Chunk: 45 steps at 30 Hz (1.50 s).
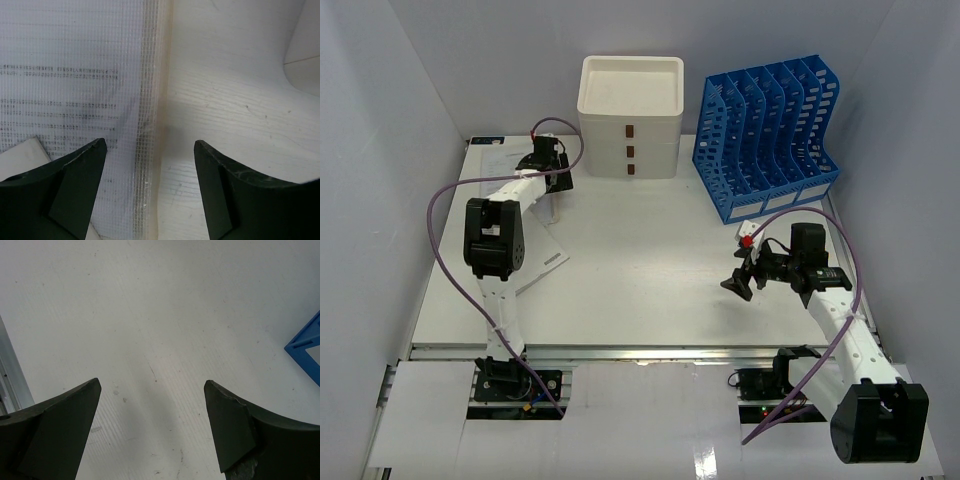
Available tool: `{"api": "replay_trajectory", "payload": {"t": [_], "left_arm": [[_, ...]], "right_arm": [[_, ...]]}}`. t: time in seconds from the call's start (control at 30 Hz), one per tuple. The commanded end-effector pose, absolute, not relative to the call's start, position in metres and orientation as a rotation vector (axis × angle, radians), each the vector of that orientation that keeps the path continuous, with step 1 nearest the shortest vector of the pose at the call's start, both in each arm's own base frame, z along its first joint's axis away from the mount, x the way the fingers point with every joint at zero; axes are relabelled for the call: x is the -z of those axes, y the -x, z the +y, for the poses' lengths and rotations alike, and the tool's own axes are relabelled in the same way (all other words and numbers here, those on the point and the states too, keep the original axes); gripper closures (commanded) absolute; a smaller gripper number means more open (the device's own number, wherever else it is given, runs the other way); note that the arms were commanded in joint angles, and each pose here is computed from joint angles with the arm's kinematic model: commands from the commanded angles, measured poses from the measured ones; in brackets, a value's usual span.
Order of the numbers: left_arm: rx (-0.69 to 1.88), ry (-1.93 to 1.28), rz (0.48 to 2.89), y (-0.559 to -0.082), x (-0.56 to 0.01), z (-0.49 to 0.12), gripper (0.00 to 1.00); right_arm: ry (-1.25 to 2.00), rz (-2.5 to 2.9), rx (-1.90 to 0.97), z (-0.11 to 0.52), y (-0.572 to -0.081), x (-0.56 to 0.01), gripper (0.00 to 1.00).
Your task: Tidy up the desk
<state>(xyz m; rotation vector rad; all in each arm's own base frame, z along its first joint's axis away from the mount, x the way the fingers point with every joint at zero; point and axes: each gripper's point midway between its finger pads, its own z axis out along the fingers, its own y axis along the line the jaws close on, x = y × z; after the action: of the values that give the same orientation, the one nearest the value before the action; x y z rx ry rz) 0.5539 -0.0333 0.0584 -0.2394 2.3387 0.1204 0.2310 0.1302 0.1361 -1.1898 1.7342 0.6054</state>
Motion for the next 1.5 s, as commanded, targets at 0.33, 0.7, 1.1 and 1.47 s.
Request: {"api": "replay_trajectory", "payload": {"t": [0.33,0.7,1.1,1.47], "left_arm": [[-0.218,0.169,2.389,-0.548,-0.038,-0.024,0.55],[0.005,0.149,2.465,-0.53,-0.028,-0.055,0.81],[0.376,0.116,2.281,-0.516,-0.111,-0.093,1.0],[0.696,0.123,2.031,-0.438,-0.221,-0.123,1.0]], "right_arm": [[1.188,1.728,-0.635,0.132,-0.232,-0.136,0.1],[1.209,1.708,-0.708,0.139,-0.224,-0.134,0.1],[1.38,1.725,-0.672,0.134,-0.226,-0.157,0.1],[1.421,1.672,-0.755,0.168,-0.244,-0.192,0.1]]}}
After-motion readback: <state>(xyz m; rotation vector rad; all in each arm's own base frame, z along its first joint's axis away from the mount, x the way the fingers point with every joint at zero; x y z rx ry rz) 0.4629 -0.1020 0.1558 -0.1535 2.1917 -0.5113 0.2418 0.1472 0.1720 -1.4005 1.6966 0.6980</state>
